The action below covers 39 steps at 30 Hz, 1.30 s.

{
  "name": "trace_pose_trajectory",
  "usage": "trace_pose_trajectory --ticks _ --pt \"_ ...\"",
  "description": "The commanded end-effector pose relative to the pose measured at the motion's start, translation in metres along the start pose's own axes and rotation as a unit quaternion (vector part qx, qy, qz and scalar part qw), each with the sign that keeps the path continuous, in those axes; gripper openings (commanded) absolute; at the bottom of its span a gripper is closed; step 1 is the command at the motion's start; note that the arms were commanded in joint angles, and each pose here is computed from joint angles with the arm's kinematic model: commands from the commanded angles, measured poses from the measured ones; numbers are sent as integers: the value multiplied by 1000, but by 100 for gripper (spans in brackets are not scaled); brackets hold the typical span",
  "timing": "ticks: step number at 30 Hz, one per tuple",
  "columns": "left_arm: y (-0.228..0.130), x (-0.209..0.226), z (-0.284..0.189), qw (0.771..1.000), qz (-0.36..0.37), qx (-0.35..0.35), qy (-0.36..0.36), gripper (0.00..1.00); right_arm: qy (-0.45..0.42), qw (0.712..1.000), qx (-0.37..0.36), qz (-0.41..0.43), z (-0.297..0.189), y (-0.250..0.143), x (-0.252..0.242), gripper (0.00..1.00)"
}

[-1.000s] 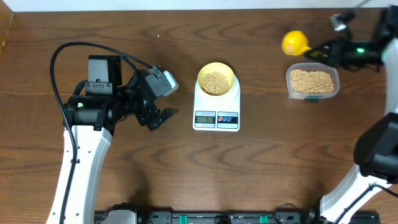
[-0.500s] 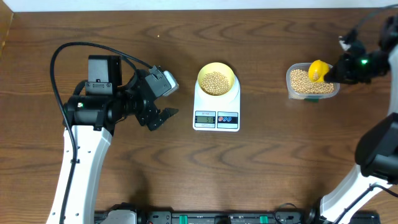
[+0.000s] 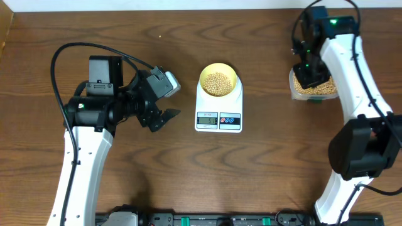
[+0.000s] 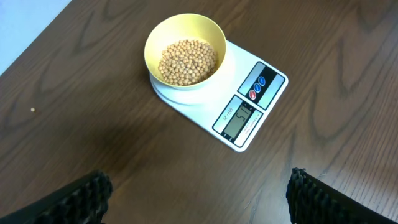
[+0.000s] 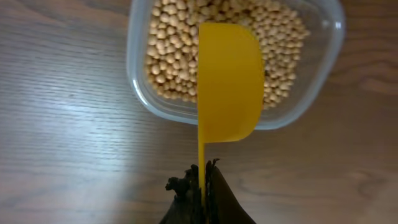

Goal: Scoop item into bowl and weigh 50g on scale
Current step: 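Dip the scoop into the tub and scoop more soybeans, then lift the filled scoop and carry it over the yellow bowl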

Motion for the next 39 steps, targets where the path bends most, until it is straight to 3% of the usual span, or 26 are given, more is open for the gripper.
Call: trace_pose_trajectory --ticks 1,6,16,20,26,39 --pt "-3 0 3 1000 -11 2 -8 92 -66 997 -5 35 -23 -6 -11 1" --pt "-3 0 3 1000 -11 2 -8 92 -56 997 -10 44 -22 -6 -12 1" --pt "-3 0 3 1000 -11 2 -8 92 94 978 -178 45 -37 48 16 1" --pt "-3 0 3 1000 -11 2 -8 92 153 954 -255 29 -58 70 28 1" --pt "-3 0 3 1000 -11 2 -8 92 251 894 -370 -40 -94 101 60 1" --pt "-3 0 3 1000 -11 2 -8 92 239 878 -374 -181 -103 110 127 1"
Point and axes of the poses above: each gripper's point midway between its finger pads, its own z axis out along the fingers, its own x axis along the line the jaws close on, y = z × x, the point moved 5 cm from there along -z, back along the fingers, and after that the axes turned 15 degrees about -z, right-handed, at the moved point
